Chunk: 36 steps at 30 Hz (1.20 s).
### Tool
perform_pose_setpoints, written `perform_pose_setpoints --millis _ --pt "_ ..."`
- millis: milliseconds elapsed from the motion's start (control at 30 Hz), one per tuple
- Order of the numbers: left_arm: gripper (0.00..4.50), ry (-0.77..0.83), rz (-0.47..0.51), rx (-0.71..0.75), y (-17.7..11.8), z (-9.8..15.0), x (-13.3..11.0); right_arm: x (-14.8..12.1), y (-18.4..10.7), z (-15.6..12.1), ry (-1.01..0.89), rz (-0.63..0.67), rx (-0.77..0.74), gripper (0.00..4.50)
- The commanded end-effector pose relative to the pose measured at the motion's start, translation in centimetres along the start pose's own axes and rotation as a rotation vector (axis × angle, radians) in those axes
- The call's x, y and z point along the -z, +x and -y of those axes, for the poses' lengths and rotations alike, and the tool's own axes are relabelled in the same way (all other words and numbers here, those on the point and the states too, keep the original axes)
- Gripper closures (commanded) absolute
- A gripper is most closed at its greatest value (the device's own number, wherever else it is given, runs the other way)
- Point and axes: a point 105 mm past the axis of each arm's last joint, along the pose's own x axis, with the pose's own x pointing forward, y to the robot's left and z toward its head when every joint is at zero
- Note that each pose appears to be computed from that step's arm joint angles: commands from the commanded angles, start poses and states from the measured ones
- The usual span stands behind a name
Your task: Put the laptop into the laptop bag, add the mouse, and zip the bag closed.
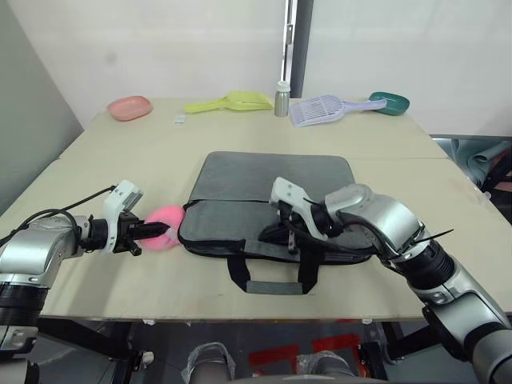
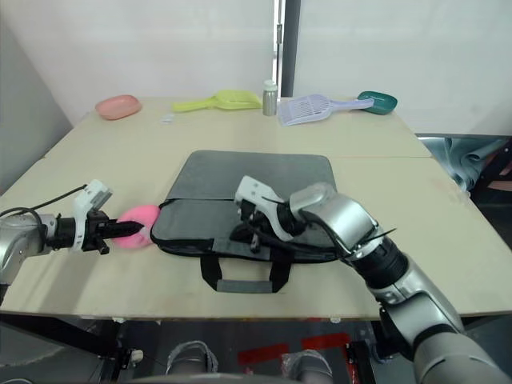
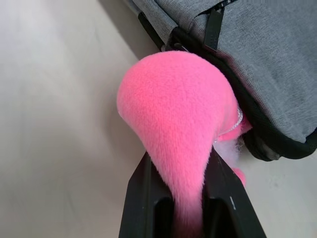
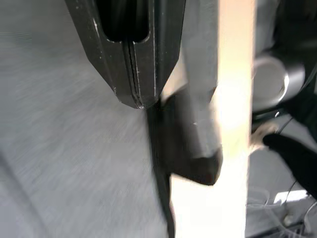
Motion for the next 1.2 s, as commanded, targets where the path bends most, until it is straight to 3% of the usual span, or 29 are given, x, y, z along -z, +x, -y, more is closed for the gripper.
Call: perform_pose_setpoints --millis 33,167,400,600,900,1033,1200 --pt "4.46 0.028 0.029 0.027 0.0 0.5 -1.1 -1.2 0.3 2.0 -0.093 0.012 0.132 4.5" --pt "4.46 0.035 0.014 0.046 0.2 1.0 -0.9 1.2 1.3 2.7 -0.137 -0.103 0.172 4.5" --pt "4.46 0.048 0.011 0.055 0.2 1.2 -1.4 5.6 2.5 1.6 -0.208 -0.281 0.1 4.5" --pt "4.46 0.096 -0.026 0.083 -0.2 1.8 -1.5 5.0 3.6 2.9 -0.206 -0.267 0.139 4.5" --pt "4.46 0.247 -0.295 0.112 -2.5 2.3 2.6 3.9 4.0 3.7 -0.195 -0.235 0.158 4.5" --pt "4.46 0.316 -0.387 0.2 -3.4 4.1 4.2 3.8 4.1 3.7 -0.185 -0.23 0.155 4.5" --pt "4.46 0.325 -0.376 0.337 -2.8 7.8 5.1 3.7 4.3 3.7 -0.182 -0.227 0.15 4.5"
